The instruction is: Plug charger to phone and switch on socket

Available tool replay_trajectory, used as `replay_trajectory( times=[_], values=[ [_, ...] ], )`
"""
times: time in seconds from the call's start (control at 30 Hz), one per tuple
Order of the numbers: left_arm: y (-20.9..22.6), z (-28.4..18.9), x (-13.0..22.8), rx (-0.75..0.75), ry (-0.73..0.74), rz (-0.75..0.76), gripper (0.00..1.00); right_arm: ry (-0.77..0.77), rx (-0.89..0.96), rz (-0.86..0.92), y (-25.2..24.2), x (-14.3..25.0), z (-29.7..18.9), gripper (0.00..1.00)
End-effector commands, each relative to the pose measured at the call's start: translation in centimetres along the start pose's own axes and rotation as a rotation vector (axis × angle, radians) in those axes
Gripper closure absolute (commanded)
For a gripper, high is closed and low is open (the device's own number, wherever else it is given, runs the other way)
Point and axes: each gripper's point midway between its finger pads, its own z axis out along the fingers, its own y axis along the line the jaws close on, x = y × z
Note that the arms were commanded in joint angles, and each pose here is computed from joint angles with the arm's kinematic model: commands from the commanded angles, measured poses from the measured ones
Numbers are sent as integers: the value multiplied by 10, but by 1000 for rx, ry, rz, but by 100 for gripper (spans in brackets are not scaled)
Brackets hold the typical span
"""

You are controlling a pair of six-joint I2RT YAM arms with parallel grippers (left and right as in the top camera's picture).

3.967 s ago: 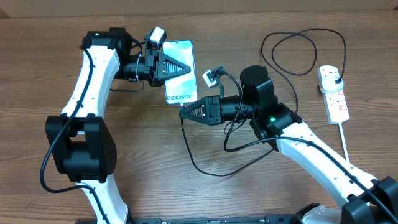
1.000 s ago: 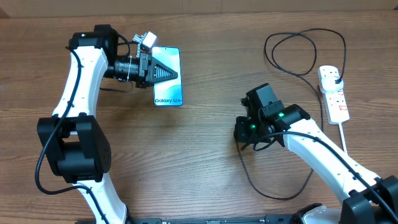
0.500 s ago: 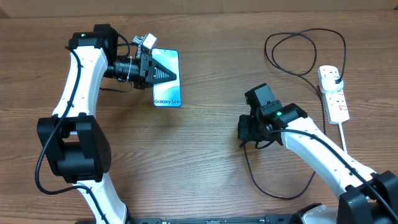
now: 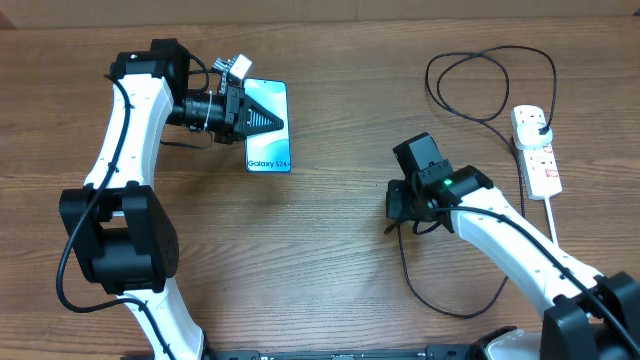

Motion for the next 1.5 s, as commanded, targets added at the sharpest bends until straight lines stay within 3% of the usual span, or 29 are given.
replay_trajectory(
  times=[0.0, 0.17, 0.27, 0.4, 0.8, 0.9, 1.23, 1.37, 1.47],
  values=[
    [-19, -3, 2, 19, -14, 33, 96, 12, 60, 22, -8, -3, 17, 96],
    [-19, -3, 2, 19, -14, 33, 96, 104, 115, 37, -16, 12, 54, 96],
    [-19, -3, 2, 19, -14, 29, 96, 151, 144, 46, -22, 21, 68, 84],
    [-19, -3, 2, 19, -14, 27, 96, 180, 161, 45, -25, 28, 74, 76],
    [-19, -3, 1, 19, -16, 30, 96, 230, 155, 45, -25, 39, 72, 86],
    [-19, -3, 1, 19, -16, 30, 96, 233, 157, 42, -25, 39, 72, 93],
    [-19, -3, 1, 19, -16, 30, 96, 255, 170, 42, -28, 45, 70, 89],
    [-19, -3, 1, 19, -16, 30, 96, 252, 168, 42, -28, 44, 70, 96],
    [-19, -3, 1, 19, -16, 30, 96, 256, 164, 43, -27, 45, 70, 96]
  ],
)
